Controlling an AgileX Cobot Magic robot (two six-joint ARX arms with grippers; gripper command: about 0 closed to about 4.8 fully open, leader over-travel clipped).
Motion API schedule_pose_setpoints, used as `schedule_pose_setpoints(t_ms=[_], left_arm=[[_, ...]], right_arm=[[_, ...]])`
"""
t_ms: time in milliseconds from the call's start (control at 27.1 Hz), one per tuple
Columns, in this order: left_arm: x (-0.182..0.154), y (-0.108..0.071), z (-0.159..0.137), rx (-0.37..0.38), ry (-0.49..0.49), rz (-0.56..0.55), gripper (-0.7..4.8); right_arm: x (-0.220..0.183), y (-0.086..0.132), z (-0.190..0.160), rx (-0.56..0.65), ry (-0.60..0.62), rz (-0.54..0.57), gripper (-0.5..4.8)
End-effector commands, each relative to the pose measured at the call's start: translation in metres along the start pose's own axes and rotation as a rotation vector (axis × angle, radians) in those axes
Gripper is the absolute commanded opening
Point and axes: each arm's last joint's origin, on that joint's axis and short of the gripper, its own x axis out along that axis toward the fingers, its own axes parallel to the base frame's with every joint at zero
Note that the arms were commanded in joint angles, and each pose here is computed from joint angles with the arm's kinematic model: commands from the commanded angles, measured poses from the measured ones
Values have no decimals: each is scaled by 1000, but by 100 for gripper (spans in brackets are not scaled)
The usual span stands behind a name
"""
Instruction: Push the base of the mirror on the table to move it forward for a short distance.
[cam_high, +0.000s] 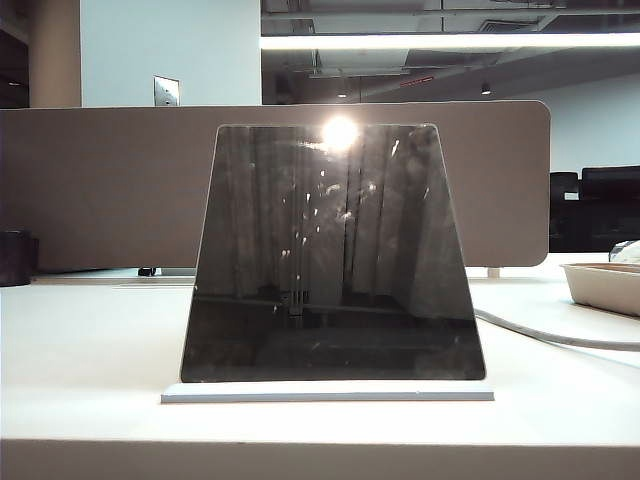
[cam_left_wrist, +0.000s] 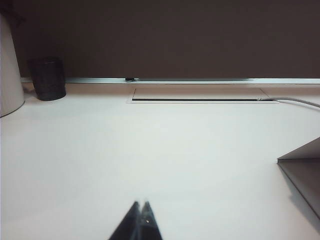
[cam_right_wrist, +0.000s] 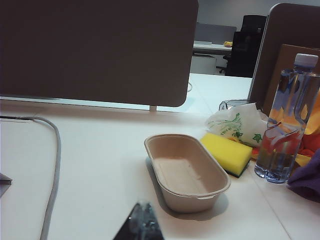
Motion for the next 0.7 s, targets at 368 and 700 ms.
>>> schedule_pose_setpoints(t_ms=[368,700], left_arm=[[0,-5,1,3,-7,-52,-1],[-7,-35,1,-5,-3,-368,-1]], right_arm=[[0,0,2,38,-17,9,-1],[0,4,2,289,-3,131,0]])
